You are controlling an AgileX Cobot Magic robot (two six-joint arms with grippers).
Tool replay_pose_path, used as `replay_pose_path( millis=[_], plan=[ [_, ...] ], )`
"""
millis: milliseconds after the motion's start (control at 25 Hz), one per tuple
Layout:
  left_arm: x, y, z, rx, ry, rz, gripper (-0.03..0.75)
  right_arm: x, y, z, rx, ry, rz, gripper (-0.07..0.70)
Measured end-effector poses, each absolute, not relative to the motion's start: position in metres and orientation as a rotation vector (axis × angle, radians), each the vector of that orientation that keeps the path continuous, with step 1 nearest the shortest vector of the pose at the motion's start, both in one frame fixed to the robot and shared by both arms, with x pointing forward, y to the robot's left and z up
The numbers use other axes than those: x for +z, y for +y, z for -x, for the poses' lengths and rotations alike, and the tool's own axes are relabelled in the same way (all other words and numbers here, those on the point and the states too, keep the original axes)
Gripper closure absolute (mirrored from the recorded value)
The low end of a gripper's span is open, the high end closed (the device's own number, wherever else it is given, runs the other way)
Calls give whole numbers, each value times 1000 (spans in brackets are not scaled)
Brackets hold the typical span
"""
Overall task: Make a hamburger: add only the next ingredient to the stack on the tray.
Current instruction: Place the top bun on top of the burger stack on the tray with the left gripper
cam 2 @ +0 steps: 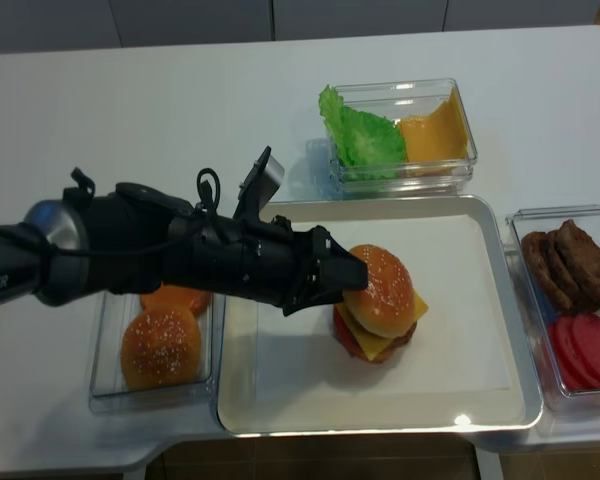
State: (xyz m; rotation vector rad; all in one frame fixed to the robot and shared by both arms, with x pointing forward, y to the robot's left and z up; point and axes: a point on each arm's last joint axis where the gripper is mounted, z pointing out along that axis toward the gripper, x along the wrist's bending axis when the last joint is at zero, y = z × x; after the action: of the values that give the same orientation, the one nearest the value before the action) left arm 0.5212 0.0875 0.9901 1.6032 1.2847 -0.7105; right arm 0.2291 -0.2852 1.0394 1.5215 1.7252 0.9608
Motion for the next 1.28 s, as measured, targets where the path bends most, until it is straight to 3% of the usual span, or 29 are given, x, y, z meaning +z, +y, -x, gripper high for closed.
replay_pose_path(
  millis=[560, 840, 1280],
  plan=[
    [989, 88, -517, -734, 1257, -1652, 326, 1039, -285, -229, 961, 1725, -1521, 244],
    [988, 88, -516, -736, 1257, -1672, 239, 1039, -285, -229, 961, 1725, -1521, 244],
    [986, 96, -522, -693, 1288, -1669, 225, 1039, -285, -229, 962, 1724, -1523, 244]
  ],
)
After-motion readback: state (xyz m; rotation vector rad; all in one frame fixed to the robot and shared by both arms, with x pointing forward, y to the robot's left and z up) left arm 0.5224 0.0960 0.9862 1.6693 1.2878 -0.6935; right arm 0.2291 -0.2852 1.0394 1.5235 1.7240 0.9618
